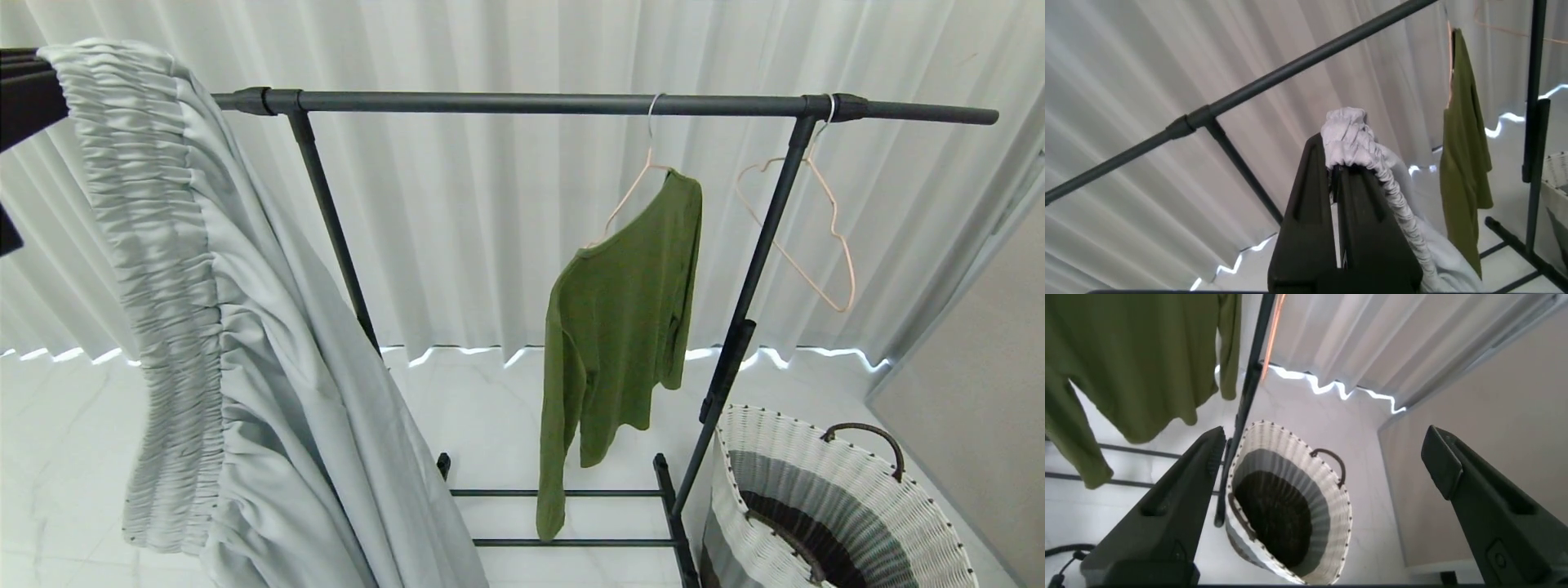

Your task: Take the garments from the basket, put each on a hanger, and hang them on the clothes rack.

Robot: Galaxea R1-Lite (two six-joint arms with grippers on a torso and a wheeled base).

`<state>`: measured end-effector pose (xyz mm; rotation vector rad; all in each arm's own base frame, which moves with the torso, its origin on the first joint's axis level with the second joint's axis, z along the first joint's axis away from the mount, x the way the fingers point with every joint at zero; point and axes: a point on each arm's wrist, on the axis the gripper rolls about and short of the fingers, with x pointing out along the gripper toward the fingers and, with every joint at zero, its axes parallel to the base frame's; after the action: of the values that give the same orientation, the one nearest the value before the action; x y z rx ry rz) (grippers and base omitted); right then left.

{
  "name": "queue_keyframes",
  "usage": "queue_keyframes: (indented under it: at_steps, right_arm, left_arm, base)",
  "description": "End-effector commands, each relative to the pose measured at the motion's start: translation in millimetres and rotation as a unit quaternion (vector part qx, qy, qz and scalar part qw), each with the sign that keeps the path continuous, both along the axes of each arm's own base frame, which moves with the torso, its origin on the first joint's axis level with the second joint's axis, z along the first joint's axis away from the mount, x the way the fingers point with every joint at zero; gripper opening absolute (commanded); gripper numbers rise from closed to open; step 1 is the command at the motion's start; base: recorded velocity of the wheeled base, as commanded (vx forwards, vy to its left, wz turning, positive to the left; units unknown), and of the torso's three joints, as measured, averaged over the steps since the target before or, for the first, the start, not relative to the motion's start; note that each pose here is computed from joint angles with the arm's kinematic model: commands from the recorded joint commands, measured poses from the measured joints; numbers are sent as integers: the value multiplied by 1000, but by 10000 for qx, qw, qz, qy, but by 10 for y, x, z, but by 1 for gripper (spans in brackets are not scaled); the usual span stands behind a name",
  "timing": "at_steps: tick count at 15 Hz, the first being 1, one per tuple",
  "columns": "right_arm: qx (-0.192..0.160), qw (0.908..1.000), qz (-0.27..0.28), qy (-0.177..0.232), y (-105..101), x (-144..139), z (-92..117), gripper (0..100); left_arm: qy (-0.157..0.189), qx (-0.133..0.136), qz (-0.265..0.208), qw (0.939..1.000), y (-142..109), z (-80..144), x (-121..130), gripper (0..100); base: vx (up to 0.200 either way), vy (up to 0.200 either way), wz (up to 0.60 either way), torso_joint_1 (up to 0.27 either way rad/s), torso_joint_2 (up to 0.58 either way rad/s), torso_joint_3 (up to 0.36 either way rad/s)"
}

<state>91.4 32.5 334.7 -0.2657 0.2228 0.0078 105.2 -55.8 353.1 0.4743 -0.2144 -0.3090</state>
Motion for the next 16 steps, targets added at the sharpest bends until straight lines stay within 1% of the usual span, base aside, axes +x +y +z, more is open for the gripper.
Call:
queue_keyframes:
  at_steps: [1, 9, 13, 15, 16]
  right_arm:
    - [-16, 10000, -2, 16, 4, 10, -3, 100]
    - [-76, 9999, -8, 127, 13, 32, -57, 100]
    - [-137, 9993, -178, 289, 18, 132, -108, 100]
    - [-192, 9988, -171, 416, 22, 140, -185, 100]
    - [-202, 9987, -149, 454, 25, 144, -205, 100]
  left_arm:
    - [25, 10, 7, 10000, -6, -7, 12, 0]
    - [38, 17, 7, 10000, -9, -13, 18, 0]
    - [73, 32, -24, 10000, -8, -41, 13, 0]
    - [63, 47, -254, 9996, 30, -107, -85, 0]
    - [113, 101, -382, 9992, 43, -178, -120, 0]
  base:
    - [0, 0, 0, 100, -212, -119]
    - [200, 0, 0, 21, -34, -20]
    - [200, 0, 0, 5, 1, -1]
    - [0, 0, 0, 0, 0, 0]
    - [0, 0, 0, 0, 0, 0]
